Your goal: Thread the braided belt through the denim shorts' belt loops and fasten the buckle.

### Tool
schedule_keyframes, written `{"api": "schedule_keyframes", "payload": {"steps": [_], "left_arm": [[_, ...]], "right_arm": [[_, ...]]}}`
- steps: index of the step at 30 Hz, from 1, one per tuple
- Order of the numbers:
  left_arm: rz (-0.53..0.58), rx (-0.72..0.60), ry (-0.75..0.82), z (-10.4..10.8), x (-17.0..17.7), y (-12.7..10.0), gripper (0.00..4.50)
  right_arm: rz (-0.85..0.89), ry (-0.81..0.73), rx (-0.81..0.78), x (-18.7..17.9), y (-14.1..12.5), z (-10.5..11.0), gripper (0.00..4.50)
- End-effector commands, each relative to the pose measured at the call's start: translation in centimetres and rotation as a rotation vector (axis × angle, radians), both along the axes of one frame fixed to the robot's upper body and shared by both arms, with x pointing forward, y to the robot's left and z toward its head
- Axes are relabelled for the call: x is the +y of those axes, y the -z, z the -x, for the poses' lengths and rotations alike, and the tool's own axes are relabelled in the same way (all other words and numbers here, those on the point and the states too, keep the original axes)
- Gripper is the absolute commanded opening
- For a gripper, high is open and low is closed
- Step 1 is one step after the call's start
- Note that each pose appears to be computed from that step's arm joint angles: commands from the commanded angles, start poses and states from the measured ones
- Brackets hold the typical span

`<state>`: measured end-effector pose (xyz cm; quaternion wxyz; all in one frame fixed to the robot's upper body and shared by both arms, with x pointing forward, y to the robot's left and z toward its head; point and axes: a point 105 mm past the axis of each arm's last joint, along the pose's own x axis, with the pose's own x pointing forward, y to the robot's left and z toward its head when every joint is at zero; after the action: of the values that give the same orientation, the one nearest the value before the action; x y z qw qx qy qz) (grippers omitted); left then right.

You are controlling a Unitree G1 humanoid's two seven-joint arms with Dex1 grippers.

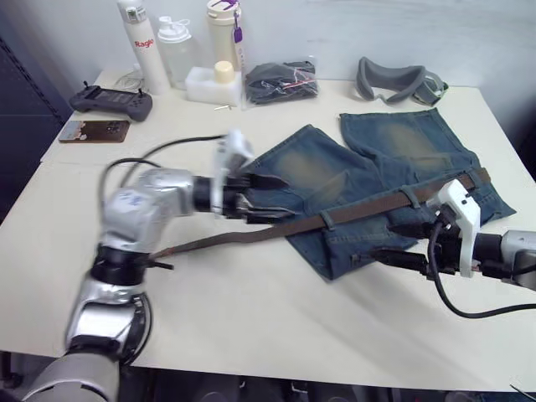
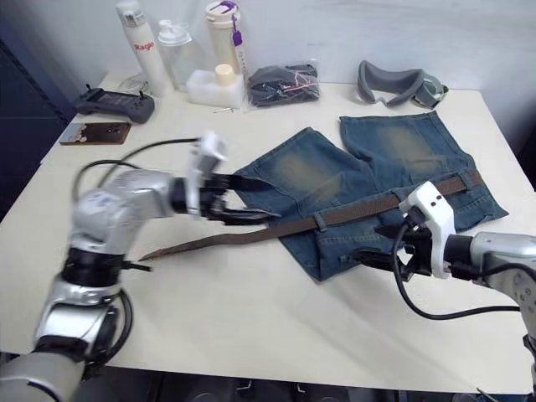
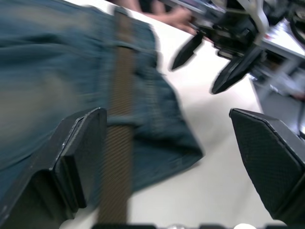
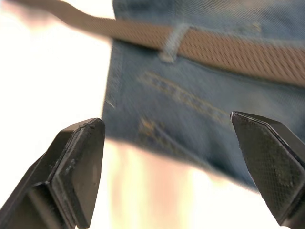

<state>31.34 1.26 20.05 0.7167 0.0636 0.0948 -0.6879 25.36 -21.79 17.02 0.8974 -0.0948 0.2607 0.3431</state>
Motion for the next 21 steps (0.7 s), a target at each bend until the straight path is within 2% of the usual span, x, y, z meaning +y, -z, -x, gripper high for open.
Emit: {"api": "schedule_keyframes", "payload": {"steps": [1, 3, 7, 12, 15, 17, 20, 21], "left_arm": [[-0.061, -0.039, 0.096, 0.8, -4.2, 1.9, 4.50], [-0.092, -0.047, 0.114, 1.0, -6.7, 3.2, 4.50], [-0.143, -0.095, 0.024, -0.1, -10.6, 5.6, 4.50], [-0.246, -0.166, -0.007, -0.6, -12.3, 8.5, 4.50], [-0.322, -0.213, -0.002, -0.7, -11.9, 10.4, 3.57], [-0.371, -0.265, -0.026, -1.6, -10.7, 11.1, 2.70], [-0.377, -0.274, -0.073, -2.8, -8.6, 10.7, 1.41], [-0.386, -0.278, -0.088, -3.5, -6.7, 10.3, 1.03]], "right_arm": [[0.116, 0.070, -0.097, -1.7, -1.4, 0.6, 4.47], [0.157, 0.099, -0.110, -2.4, -1.6, 1.4, 4.47], [0.208, 0.163, -0.137, -3.6, -2.4, 2.8, 4.47], [0.254, 0.216, -0.157, -4.6, -2.9, 3.4, 4.47], [0.271, 0.227, -0.189, -4.8, -3.4, 3.0, 4.50], [0.275, 0.224, -0.209, -4.7, -3.7, 2.5, 4.50], [0.271, 0.211, -0.224, -4.5, -3.8, 1.9, 4.50], [0.270, 0.203, -0.226, -4.4, -3.8, 1.5, 4.50]]}}
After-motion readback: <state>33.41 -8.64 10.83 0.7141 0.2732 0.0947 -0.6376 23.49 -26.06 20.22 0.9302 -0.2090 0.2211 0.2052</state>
